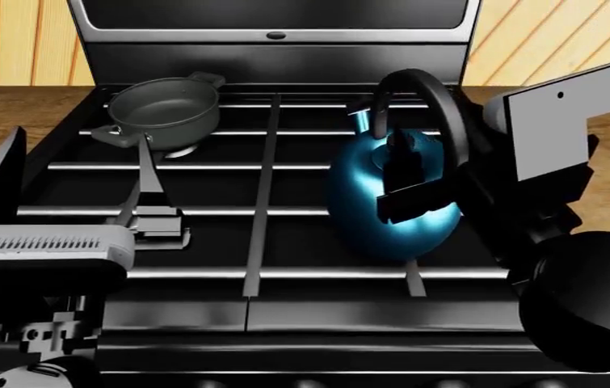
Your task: Pick the kettle from the counter and place it on a stove burner. Then turn the burner on.
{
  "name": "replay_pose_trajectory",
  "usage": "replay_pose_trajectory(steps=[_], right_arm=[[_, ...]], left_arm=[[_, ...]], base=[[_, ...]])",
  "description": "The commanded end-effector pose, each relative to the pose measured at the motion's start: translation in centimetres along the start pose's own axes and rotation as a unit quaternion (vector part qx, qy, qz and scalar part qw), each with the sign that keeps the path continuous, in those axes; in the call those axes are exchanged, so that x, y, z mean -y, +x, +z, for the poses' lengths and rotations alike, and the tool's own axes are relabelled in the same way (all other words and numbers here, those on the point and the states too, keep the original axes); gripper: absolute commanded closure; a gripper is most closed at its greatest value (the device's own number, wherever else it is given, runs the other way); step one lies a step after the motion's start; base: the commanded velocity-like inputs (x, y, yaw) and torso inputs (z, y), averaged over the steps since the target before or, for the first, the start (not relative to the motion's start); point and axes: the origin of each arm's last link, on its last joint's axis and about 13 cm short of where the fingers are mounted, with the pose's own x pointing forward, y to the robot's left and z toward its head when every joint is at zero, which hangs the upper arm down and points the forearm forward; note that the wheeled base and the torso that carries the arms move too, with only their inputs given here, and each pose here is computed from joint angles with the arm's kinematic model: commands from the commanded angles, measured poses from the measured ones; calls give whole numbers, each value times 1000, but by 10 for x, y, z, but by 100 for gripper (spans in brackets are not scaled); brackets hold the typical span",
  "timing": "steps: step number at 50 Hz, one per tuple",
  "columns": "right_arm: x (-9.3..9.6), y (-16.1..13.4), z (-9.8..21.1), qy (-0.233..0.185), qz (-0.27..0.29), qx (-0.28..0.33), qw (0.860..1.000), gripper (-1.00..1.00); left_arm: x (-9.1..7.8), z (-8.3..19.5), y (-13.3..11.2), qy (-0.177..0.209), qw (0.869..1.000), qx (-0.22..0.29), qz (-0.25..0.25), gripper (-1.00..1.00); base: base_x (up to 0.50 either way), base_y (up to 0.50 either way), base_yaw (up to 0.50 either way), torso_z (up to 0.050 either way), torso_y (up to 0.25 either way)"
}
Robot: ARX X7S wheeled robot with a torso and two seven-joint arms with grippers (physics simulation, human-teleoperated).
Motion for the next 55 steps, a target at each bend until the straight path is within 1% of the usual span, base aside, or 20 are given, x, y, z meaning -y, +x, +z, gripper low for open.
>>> replay_pose_trajectory(steps=[1,19,30,36,40,46,55], right_arm=[[-1,-1,2,-1,4,0,1000,-100],[7,-14,13,1,-12,22,1000,-100],[9,-30,20,20,-11,36,999,-100],[9,-45,23,40,-19,68,997,-100],[8,-52,21,44,-29,78,996,-100],[6,-61,17,47,-53,86,994,-100],[4,-62,6,57,-56,88,993,-100]], left_arm=[[0,0,0,-1,1000,0,0,-100],[0,0,0,0,1000,1,0,-100],[0,1,0,0,1000,2,0,-100],[0,1,0,1,1000,2,-1,-100],[0,2,0,1,1000,3,-1,-100],[0,2,-1,1,1000,3,-1,-100],[1,1,0,1,1000,1,-1,-100]], base=[[0,0,0,0,0],[0,0,0,0,0],[0,0,0,0,0],[0,0,0,0,0],[-7,0,0,0,0],[-497,0,0,0,0],[-500,0,0,0,0]])
